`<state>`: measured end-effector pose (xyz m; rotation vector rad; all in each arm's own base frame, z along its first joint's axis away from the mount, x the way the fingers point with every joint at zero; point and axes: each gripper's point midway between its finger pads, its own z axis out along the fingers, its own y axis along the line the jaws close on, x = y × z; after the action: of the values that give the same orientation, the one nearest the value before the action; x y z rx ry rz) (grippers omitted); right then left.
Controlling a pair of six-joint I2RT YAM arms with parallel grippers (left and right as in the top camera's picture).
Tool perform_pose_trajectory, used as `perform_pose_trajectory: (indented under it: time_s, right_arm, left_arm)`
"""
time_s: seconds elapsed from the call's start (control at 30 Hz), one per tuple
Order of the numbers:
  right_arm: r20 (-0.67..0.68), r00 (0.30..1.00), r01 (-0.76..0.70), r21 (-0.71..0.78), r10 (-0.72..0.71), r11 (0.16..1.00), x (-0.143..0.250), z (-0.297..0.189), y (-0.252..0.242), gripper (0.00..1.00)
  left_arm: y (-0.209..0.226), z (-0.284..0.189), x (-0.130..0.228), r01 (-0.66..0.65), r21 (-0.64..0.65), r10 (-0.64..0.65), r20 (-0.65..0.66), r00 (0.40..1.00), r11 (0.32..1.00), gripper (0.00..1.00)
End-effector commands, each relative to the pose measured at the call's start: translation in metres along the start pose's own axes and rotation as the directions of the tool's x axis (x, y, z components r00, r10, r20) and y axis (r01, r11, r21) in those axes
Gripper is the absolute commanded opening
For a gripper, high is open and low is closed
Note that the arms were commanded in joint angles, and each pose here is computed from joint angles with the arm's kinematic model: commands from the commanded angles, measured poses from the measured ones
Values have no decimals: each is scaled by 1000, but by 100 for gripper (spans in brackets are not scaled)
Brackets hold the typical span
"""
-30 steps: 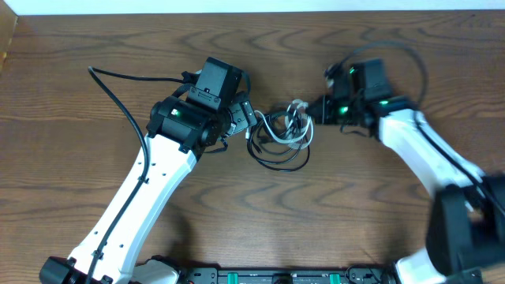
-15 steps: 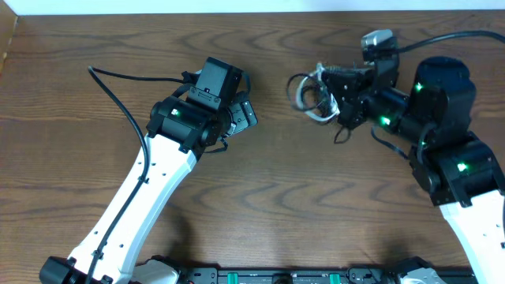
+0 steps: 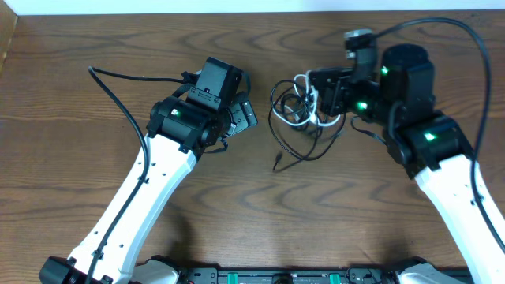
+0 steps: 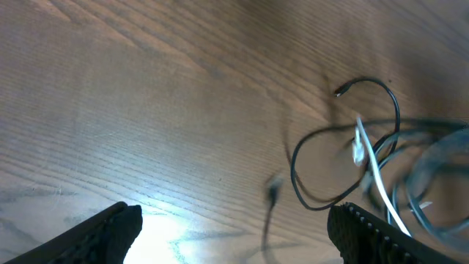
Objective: Untangle cables
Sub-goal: 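Pull the grasped cable up and right with the right gripper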
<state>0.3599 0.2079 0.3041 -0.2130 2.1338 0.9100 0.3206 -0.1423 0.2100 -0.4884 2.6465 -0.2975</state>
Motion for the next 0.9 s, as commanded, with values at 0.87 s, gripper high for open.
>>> perform_pose_trajectory:
  time_s: [0.87]
  right_arm:
    - [-156, 985, -117, -267, 77, 957, 22, 16, 52, 1]
  left_arm:
    - [1, 3, 0, 0, -9, -1, -9, 1000, 1000, 87]
